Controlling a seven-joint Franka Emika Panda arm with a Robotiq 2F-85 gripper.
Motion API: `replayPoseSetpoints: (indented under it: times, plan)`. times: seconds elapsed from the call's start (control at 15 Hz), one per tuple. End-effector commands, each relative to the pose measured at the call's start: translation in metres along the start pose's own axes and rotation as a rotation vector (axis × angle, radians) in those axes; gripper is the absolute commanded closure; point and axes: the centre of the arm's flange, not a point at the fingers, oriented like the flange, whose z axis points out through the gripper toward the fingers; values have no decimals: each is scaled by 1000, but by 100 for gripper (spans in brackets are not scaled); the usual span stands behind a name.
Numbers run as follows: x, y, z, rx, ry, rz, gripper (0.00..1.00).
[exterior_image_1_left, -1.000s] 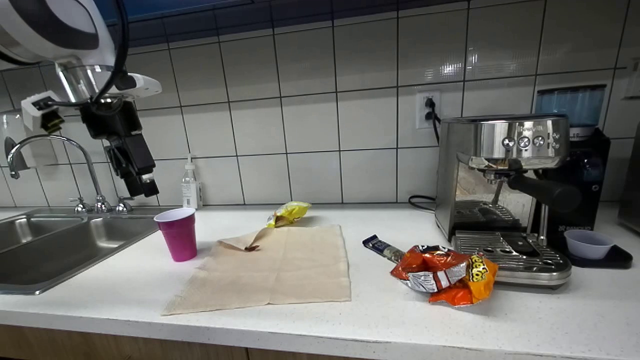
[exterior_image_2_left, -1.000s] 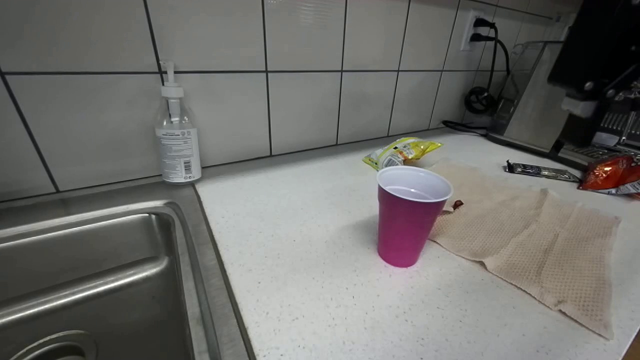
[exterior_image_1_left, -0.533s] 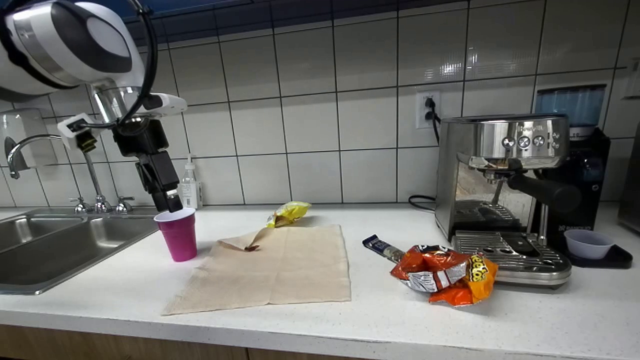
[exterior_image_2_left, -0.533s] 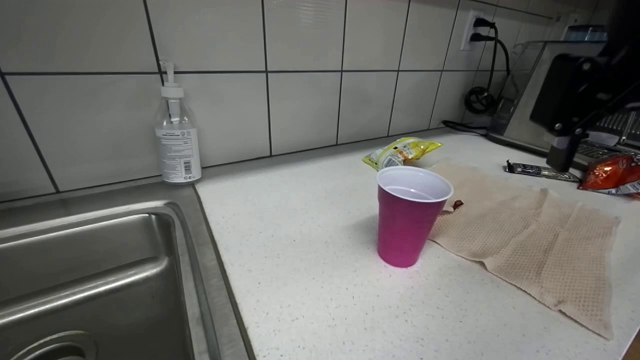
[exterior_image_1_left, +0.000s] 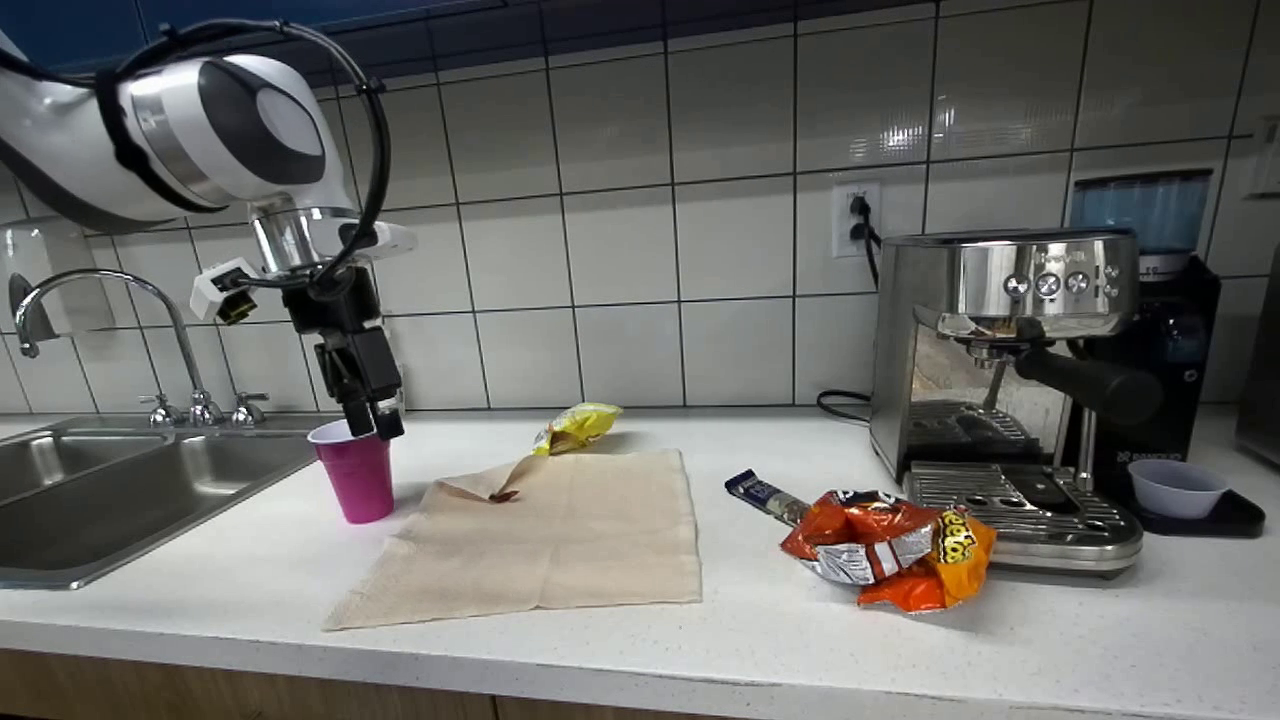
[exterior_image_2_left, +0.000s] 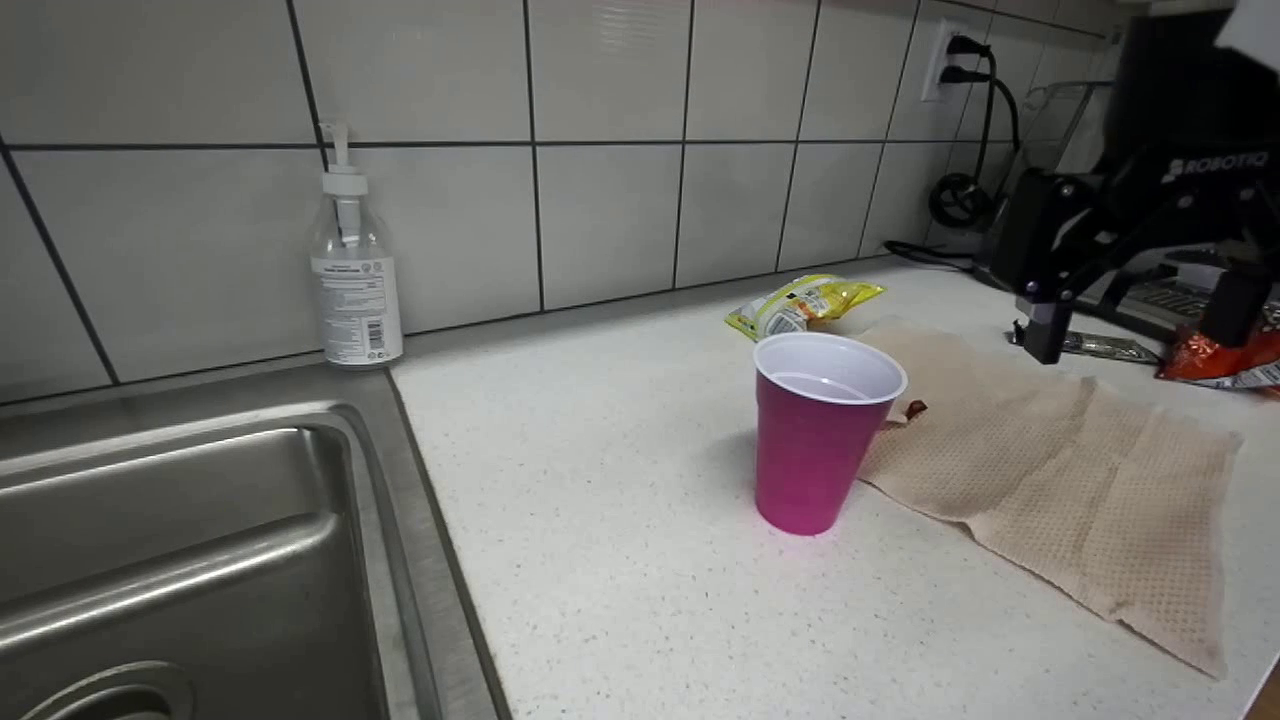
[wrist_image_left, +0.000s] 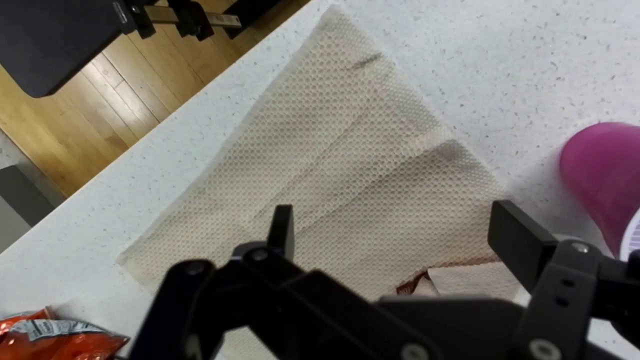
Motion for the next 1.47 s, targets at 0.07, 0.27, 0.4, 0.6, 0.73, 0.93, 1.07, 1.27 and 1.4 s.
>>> replayPoseSetpoints:
  times: [0.07, 0.27, 0.4, 0.6, 0.73, 0.93, 1.07, 1.27, 1.4]
  plan:
    - [10, -11, 1, 7, -4, -21, 0]
    - [18, -22, 2, 12, -10, -36, 0]
    - [19, -23, 3, 13, -11, -38, 0]
    - [19, -23, 3, 13, -11, -39, 0]
    - [19, -23, 3, 13, -11, -39, 0]
    - [22, -29, 7, 36, 26, -68, 0]
    - [31, -31, 12, 64, 49, -85, 0]
    - [47, -29, 23, 83, 89, -124, 0]
    - [56, -23, 33, 85, 95, -151, 0]
